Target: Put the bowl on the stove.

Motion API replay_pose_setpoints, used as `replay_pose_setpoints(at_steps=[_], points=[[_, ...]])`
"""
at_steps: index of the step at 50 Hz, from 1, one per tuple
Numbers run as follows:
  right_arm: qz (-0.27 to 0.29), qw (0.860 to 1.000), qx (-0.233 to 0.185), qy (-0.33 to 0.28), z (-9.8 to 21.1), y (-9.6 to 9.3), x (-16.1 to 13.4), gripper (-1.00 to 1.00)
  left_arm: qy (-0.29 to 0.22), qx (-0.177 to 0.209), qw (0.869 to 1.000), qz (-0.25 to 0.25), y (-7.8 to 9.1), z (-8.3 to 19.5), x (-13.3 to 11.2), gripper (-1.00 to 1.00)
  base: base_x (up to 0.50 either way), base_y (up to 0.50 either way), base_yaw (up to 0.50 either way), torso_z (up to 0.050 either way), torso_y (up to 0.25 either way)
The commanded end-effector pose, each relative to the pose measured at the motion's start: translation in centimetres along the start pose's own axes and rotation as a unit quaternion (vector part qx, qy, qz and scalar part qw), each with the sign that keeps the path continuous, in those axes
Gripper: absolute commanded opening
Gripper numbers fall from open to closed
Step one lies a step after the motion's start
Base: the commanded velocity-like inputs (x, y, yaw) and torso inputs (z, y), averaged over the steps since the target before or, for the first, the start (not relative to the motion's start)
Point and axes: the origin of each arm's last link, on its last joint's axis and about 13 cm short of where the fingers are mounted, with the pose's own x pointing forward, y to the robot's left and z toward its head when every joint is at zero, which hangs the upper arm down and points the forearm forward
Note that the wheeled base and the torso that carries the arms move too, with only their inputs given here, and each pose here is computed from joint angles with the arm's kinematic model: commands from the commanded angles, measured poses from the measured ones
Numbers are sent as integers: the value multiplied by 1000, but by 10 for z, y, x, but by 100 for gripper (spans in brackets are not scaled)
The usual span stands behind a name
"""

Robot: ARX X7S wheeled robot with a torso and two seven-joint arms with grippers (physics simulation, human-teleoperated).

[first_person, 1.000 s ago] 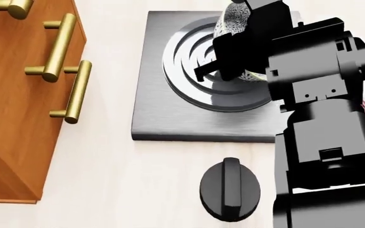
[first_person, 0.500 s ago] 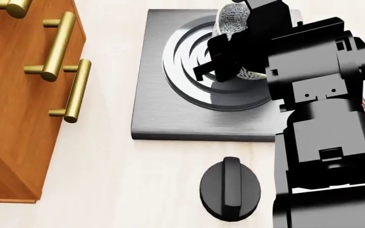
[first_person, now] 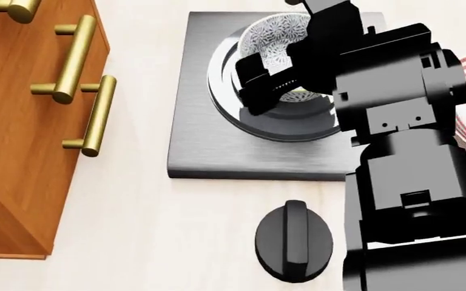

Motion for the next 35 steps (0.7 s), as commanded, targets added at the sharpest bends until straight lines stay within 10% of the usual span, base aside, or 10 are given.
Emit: replay_pose_setpoints(at_steps=[1,18,35], points=[[52,998,-8,-36,6,4,5,100,-17,13,1000,1,3,2,1,100,0,0,0,0,0],[82,982,15,-170,30,-12,-15,100,-18,12,1000,1,3,2,2,100,0,0,0,0,0],[147,899,126,-393,-1,-16,-33,100,-18,10,1000,0,3,3,2,100,0,0,0,0,0]])
